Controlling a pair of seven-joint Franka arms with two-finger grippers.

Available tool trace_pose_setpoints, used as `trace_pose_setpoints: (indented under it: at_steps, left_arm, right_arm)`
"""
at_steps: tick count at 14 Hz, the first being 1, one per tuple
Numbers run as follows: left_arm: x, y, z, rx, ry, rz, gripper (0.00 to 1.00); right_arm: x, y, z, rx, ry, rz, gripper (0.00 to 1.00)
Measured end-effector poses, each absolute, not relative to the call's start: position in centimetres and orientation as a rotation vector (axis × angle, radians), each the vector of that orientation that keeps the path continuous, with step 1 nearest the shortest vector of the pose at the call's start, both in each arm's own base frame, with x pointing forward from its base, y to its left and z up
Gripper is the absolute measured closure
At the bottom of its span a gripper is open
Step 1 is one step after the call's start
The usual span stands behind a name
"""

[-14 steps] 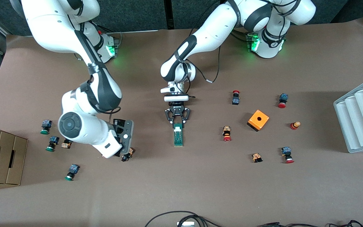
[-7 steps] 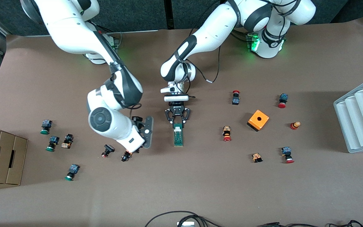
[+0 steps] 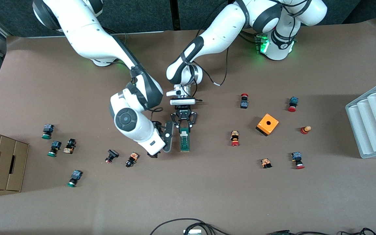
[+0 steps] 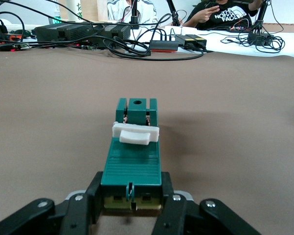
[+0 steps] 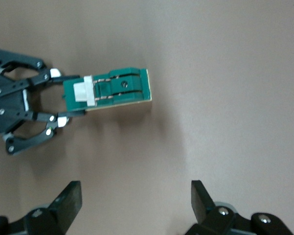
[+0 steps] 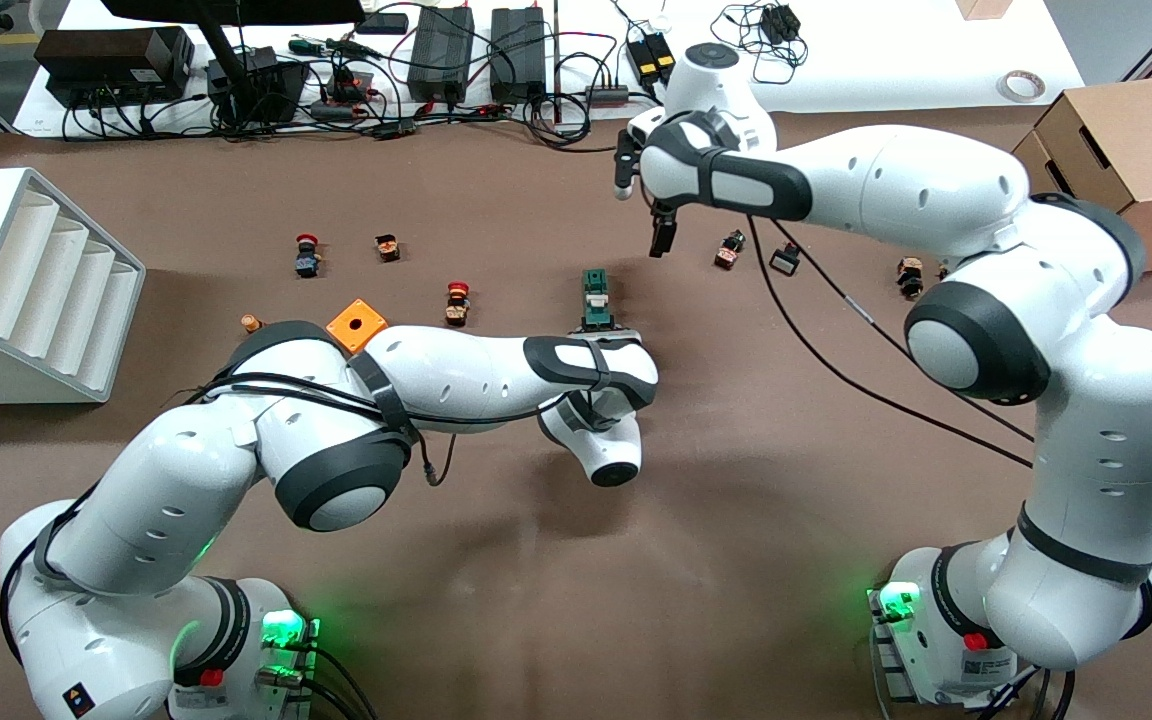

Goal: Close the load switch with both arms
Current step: 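Grasp the white handle with the right gripper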

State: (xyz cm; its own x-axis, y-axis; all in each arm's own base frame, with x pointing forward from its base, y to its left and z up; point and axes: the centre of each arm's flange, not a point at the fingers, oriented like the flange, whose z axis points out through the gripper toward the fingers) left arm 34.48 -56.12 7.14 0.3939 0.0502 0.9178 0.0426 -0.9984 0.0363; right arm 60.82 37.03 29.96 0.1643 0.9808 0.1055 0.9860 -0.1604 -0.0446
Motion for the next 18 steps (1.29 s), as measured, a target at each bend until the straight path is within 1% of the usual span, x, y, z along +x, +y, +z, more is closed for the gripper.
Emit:
trace_pose_setpoints:
  at_steps: [8,11,18]
  left_arm:
    - [34.5,-56.1,7.1,2.617,0.087,1.723,0.52]
    - [34.5,-56.1,7.1,2.617,0.087,1.724,0.52]
    - [34.5,-56.1,7.1,2.617,0.087,1.724,0.52]
  right_arm:
    - [57.9,42.4,29.3,-2.414,-1.986,-0.131,0.00]
    - [57.6,43.4,28.3,-2.427,-1.980,-0.161,0.00]
    - [57.4,43.8,25.2,-2.436,-1.990,-0.151,0.00]
